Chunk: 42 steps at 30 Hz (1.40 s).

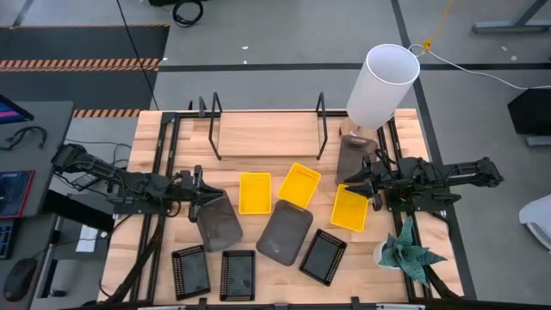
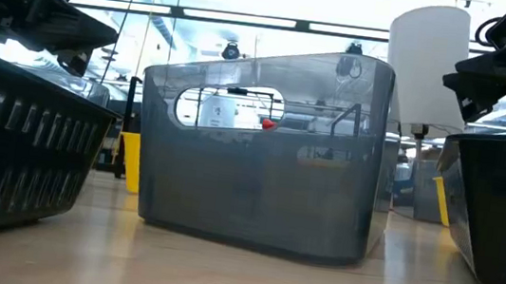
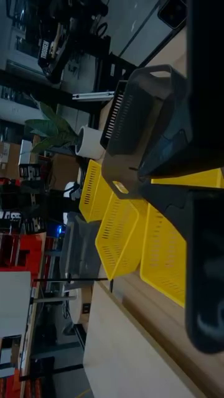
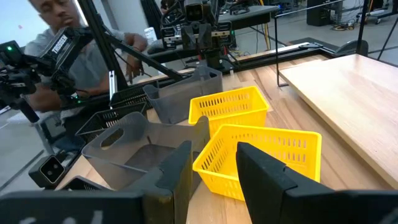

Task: Stack baskets on shelf by color

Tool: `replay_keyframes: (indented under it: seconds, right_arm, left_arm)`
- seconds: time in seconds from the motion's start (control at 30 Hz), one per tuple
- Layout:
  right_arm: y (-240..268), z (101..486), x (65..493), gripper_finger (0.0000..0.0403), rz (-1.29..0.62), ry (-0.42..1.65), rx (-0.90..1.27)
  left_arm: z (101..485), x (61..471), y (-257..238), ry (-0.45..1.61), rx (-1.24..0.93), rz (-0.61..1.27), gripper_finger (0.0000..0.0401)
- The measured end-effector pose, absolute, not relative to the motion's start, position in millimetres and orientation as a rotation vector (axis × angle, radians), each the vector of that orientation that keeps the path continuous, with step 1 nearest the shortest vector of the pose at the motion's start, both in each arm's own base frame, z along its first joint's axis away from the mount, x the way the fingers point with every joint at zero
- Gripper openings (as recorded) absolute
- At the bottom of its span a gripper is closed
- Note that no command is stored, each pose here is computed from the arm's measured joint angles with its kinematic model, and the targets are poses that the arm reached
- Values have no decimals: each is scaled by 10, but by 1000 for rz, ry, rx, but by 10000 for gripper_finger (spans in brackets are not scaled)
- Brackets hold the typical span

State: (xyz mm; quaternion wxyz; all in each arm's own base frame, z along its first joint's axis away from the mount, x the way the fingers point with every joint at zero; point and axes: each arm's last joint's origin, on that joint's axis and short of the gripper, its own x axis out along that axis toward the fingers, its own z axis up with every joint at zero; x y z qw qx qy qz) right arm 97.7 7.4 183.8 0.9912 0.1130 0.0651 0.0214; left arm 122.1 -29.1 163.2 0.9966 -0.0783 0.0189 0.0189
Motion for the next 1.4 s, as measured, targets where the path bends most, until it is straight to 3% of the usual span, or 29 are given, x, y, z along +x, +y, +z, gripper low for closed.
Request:
replay_keyframes:
  seconds: [1.4]
  right_arm:
    - [74,1838,977,130,43,131,227]
  left_arm:
    - [1632,1221,-292,37,-157,38,29]
